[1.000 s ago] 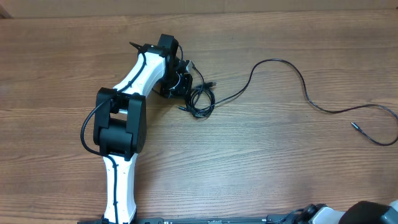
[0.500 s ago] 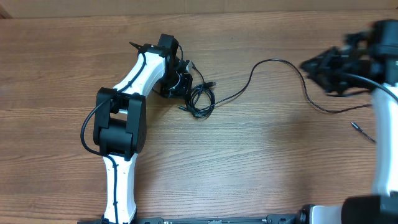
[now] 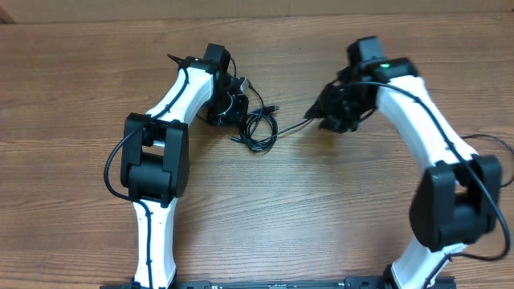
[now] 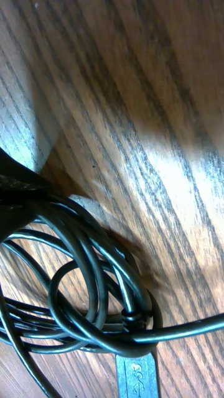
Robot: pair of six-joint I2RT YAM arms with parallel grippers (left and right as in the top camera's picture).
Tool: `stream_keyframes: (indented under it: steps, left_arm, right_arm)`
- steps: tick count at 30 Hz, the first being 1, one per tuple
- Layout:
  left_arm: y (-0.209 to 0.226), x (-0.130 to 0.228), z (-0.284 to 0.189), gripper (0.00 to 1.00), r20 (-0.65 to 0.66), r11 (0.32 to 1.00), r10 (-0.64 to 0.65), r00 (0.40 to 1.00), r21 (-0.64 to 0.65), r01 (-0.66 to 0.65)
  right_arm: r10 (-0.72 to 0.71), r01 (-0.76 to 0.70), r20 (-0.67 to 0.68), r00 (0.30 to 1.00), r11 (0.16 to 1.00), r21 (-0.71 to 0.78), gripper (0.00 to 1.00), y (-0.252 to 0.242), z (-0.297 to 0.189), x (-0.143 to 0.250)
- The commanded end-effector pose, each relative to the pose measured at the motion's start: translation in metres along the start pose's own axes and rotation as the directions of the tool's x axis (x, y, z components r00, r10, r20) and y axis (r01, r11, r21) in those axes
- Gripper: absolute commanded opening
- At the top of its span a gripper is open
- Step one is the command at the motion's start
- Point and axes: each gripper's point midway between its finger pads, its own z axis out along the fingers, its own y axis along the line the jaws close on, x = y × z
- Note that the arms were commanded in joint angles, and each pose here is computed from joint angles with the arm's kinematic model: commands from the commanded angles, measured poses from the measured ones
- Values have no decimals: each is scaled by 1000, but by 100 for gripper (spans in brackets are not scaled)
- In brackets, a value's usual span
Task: Untangle cables
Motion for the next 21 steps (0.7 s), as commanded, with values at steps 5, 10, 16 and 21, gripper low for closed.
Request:
stream_keyframes:
  steps: [5, 10, 16, 21]
  left_arm:
    - [9, 3, 8, 6, -16, 1000, -6, 1000, -20, 6]
    - [9, 3, 8, 6, -16, 1000, -6, 1000, -20, 6]
    - [9, 3, 8, 6, -16, 1000, -6, 1000, -20, 6]
    - [9, 3, 8, 6, -16, 1000, -6, 1000, -20, 6]
  right_arm:
    - [93, -94, 33, 995, 993, 64, 47, 11, 47, 1]
    - [106, -108, 48, 993, 993, 55, 51, 21, 68, -1]
    - [171, -176, 59, 984, 979, 105, 50, 11, 86, -1]
    - [148, -159, 85, 985, 978, 132, 50, 8, 101, -3]
